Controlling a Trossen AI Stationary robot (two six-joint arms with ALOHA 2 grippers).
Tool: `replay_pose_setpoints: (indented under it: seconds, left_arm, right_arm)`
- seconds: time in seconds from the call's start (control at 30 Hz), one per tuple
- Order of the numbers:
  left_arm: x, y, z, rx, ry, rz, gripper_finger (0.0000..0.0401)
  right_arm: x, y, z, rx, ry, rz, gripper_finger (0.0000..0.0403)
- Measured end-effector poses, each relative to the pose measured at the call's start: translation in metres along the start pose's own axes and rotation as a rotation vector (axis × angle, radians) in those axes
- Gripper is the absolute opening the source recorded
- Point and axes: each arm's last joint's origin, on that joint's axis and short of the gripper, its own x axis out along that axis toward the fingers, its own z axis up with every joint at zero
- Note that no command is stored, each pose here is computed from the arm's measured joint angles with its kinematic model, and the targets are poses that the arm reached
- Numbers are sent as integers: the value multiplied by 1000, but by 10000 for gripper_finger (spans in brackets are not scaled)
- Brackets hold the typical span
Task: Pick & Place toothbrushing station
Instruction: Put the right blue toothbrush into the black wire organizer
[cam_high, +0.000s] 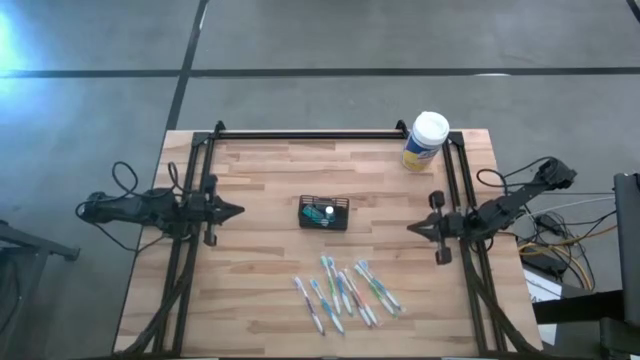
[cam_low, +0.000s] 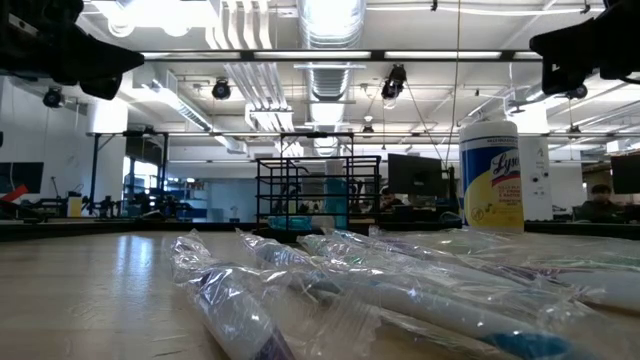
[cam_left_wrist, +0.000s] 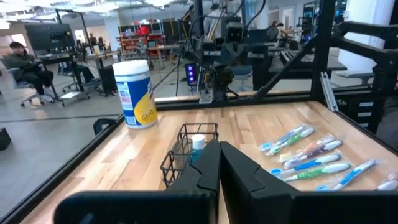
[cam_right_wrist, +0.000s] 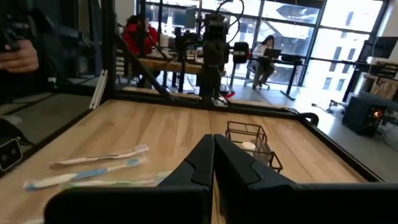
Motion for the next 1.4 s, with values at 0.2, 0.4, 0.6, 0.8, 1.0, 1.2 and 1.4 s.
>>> replay_pose_setpoints:
  seconds: [0.2, 0.4, 0.6, 0.8, 1.0, 1.2, 1.4]
  left_arm:
    - [0, 0, 8, -39, -82, -9, 10]
    - [0, 1, 9, -49, -95, -2, 10]
    - [-1, 1, 12, -81, -123, 1, 10]
    - [4, -1, 17, -157, -134, -31, 25]
    - [18, -4, 8, -85, -26, -13, 21]
    - [30, -8, -2, -60, 87, -10, 9]
    - [30, -7, -2, -61, 86, -9, 9]
  right_arm:
    - [2, 1, -2, -33, 22, 2, 8]
    - [6, 4, -5, -48, 51, 5, 8]
    - [10, 6, -9, -44, 83, 6, 8]
    - [13, 8, -8, -33, 70, 3, 8]
    - [19, 12, -10, -33, 85, 4, 8]
    - [29, 18, -7, 93, 31, 5, 8]
    - [39, 24, -20, 45, 101, 0, 8]
